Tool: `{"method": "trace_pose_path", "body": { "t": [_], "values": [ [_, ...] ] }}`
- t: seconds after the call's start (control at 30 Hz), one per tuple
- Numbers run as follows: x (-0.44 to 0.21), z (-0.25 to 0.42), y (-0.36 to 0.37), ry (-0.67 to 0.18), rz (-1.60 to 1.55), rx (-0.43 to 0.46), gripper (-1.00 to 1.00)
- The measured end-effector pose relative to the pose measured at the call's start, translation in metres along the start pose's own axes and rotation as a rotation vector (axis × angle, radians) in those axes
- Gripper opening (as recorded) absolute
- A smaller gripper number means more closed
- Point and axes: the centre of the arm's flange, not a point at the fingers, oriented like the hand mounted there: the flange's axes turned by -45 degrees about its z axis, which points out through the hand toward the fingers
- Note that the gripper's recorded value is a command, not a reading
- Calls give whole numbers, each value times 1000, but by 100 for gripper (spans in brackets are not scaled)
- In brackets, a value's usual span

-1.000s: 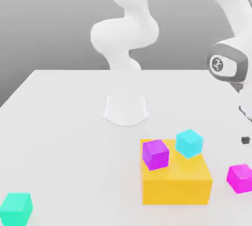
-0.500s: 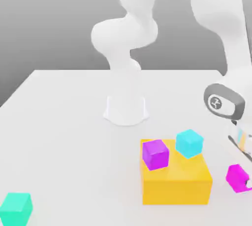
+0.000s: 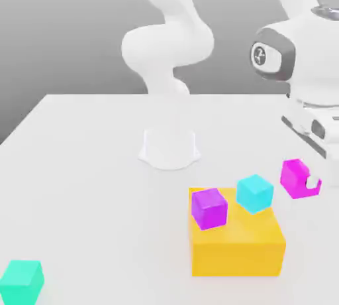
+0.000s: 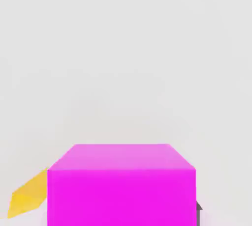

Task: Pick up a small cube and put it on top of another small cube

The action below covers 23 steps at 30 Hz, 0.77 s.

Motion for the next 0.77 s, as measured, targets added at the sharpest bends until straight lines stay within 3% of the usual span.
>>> {"method": "trace_pose_path", "body": {
  "t": [0.2, 0.37, 0.4, 0.6, 0.77],
  "values": [
    [-39, -30, -30, -20, 4, -14, -100],
    [-45, 20, -32, -24, 5, -16, -100],
    [-45, 26, -32, -24, 5, -16, 100],
    [-46, 29, -33, -24, 5, -17, 100],
    [-44, -17, -32, -23, 5, -18, 100]
  ]
}}
